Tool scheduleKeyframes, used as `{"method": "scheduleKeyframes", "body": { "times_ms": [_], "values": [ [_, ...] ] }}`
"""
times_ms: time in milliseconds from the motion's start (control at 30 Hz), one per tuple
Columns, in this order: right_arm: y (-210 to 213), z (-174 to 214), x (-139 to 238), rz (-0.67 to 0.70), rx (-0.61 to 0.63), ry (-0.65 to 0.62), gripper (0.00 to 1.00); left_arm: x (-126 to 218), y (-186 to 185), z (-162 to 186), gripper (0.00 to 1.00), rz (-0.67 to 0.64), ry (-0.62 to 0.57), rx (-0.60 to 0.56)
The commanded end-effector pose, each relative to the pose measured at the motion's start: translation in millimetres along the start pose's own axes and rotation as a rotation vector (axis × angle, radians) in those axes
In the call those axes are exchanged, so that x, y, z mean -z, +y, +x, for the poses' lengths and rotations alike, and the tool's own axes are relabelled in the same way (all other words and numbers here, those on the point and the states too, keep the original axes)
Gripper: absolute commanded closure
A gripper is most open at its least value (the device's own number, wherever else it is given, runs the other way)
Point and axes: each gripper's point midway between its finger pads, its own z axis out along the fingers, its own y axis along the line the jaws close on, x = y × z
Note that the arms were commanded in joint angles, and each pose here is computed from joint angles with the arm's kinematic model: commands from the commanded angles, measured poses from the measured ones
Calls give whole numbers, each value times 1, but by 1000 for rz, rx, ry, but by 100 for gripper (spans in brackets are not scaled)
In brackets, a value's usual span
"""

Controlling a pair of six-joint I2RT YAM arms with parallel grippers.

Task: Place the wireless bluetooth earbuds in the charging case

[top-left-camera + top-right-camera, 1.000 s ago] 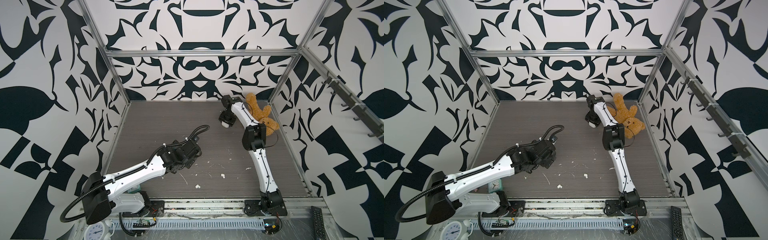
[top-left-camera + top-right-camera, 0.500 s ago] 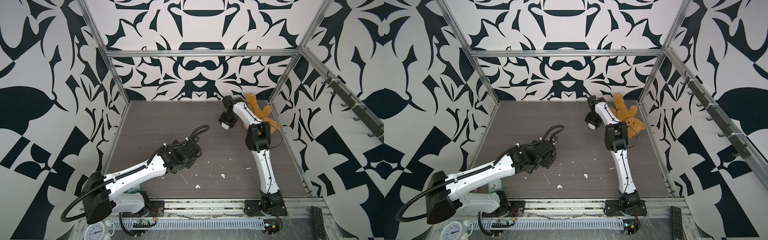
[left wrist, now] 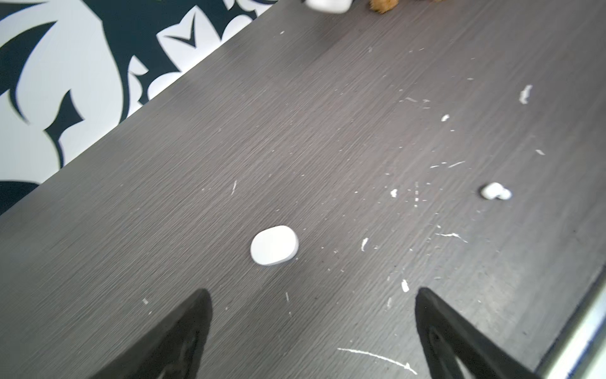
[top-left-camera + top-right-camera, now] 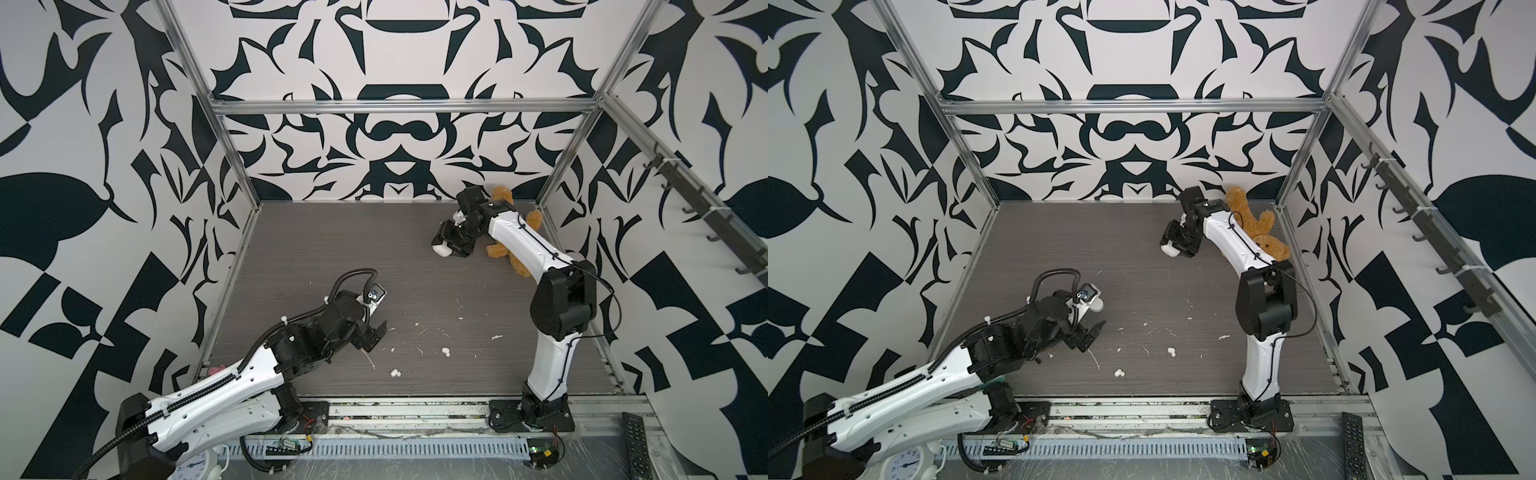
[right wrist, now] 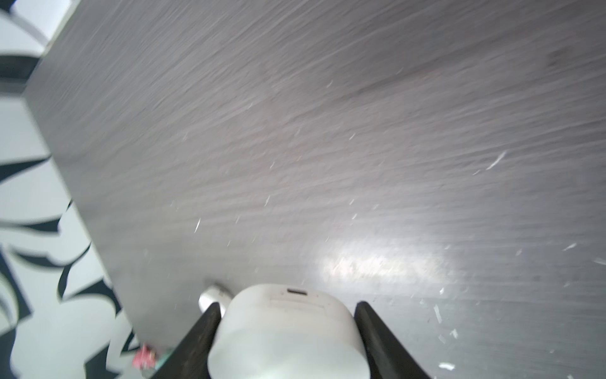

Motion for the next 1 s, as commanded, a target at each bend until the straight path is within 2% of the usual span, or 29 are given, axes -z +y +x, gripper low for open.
{"method": "scheduleKeyframes", "body": {
  "times_ms": [0,100,200,267,433,700,967],
  "values": [
    [39,36,20,-124,193,25,100,11,-22,-30,1,137,-163,-82],
    [52,73,32,-162,306,33,100,12,-22,-34,1,135,-171,-156],
    [64,97,43,-263,349,31,100,8,-23,-34,1,143,-155,-216],
    [73,114,52,-318,399,41,100,3,-22,-38,1,132,-171,-234],
    [78,158,61,-351,541,64,100,-5,-14,-46,1,91,-221,-262],
    [79,205,67,-459,678,77,100,-5,-44,-35,1,271,-218,-288],
    [93,227,68,-516,753,104,100,-8,-58,-26,1,345,-214,-300]
  ]
}}
